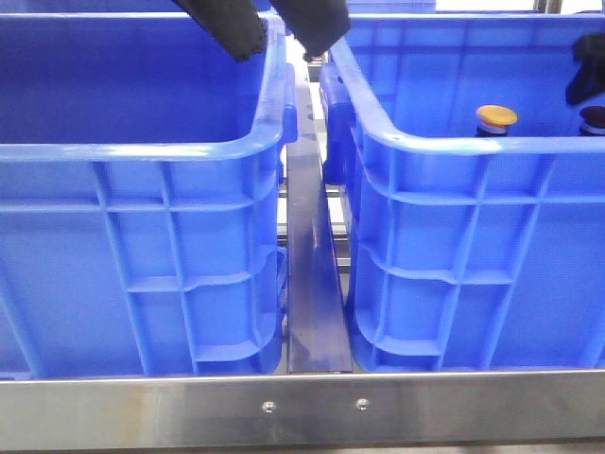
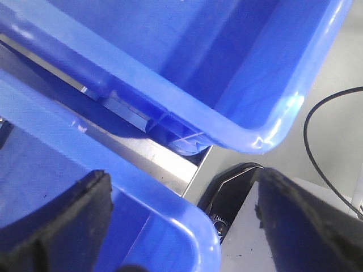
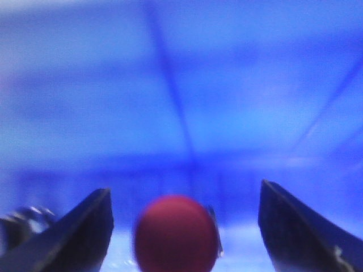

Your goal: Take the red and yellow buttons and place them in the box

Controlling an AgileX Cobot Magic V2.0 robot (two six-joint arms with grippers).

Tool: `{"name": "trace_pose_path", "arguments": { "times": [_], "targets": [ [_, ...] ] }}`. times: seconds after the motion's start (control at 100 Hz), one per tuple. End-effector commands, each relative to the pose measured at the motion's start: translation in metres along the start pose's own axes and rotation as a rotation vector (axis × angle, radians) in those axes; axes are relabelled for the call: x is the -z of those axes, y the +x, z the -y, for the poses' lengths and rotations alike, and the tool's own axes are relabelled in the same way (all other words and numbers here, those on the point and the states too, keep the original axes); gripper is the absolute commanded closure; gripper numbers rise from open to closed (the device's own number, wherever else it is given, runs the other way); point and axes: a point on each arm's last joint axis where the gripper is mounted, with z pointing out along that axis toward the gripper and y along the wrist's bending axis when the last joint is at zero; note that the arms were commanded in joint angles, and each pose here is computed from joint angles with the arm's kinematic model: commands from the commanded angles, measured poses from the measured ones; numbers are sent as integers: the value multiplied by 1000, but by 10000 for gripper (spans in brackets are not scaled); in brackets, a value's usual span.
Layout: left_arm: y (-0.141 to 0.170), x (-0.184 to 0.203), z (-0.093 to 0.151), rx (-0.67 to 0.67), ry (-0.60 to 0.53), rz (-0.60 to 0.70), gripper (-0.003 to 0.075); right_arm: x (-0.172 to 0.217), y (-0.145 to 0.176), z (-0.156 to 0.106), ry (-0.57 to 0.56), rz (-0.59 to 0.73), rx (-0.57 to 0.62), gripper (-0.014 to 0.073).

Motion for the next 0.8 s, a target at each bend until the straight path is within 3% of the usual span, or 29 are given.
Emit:
{"name": "trace_pose_path", "arguments": {
  "times": [0.0,0.24,0.31,0.38,0.5,0.56,0.66,0.79],
  "targets": [
    [-12,22,6,-8,2,124,218,33,-32,-8,-23,117,17,36],
    [-13,26,6,-9,-4,153,221,74,-41,-24,-125,167,45,55],
    [-13,29,7,-11,-6,164,237,87,-38,-28,-145,172,52,139],
    [-13,33,8,22,-4,176,270,99,-34,-32,-157,180,56,285],
    [-12,44,5,66,-53,218,374,122,-24,-37,-169,193,63,574],
    [-12,49,1,106,-111,242,447,132,-18,-39,-173,199,65,673],
    [-8,53,-12,160,-226,266,580,149,-8,-42,-178,214,70,656],
    [4,52,-31,224,-290,265,740,170,5,-46,-178,241,77,656]
  ]
}}
